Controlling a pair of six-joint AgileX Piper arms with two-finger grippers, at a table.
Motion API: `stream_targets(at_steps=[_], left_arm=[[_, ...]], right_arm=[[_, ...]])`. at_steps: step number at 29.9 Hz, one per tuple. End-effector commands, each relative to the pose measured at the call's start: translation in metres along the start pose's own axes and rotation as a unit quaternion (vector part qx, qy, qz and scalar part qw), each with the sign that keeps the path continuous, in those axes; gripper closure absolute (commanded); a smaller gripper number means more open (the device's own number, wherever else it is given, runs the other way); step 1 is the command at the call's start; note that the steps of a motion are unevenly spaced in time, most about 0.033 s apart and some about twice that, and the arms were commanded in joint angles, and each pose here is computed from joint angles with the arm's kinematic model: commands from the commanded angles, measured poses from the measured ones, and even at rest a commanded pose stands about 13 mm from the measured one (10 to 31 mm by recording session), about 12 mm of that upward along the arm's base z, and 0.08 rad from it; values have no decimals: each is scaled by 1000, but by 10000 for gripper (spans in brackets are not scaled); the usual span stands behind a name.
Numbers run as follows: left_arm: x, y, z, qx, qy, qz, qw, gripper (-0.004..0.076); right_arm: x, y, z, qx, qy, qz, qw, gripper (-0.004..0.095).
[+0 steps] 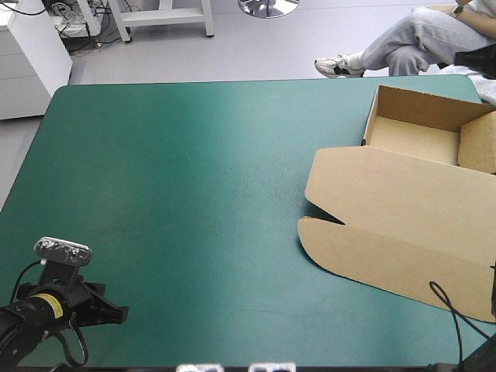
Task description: Fold the box
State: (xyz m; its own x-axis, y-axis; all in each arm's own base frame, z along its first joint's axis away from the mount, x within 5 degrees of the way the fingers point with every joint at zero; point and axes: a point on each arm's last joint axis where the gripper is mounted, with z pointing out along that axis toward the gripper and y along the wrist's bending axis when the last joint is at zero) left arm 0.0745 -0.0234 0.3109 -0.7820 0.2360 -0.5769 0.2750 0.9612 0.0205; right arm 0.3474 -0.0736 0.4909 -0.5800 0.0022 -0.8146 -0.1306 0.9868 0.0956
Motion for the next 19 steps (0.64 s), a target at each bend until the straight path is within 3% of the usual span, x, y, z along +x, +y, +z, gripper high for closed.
stream_targets(at_steps=[1, 5, 10, 19], left_arm=[[-9, -1, -6, 5, -36, -2, 999, 734], [-9, -1, -6, 5, -38, -2, 999, 734], [-13, -1, -6, 7, -58, -1, 998, 734], [-16, -2, -7, 8, -75, 10, 997, 734]], right_arm=[[-3, 55, -39, -53, -32, -52, 997, 925], [15, 96, -42, -96, -5, -101, 990, 925], [47, 129, -51, -113, 32, -147, 982, 924], [119, 139, -76, -114, 11, -145, 983, 921]])
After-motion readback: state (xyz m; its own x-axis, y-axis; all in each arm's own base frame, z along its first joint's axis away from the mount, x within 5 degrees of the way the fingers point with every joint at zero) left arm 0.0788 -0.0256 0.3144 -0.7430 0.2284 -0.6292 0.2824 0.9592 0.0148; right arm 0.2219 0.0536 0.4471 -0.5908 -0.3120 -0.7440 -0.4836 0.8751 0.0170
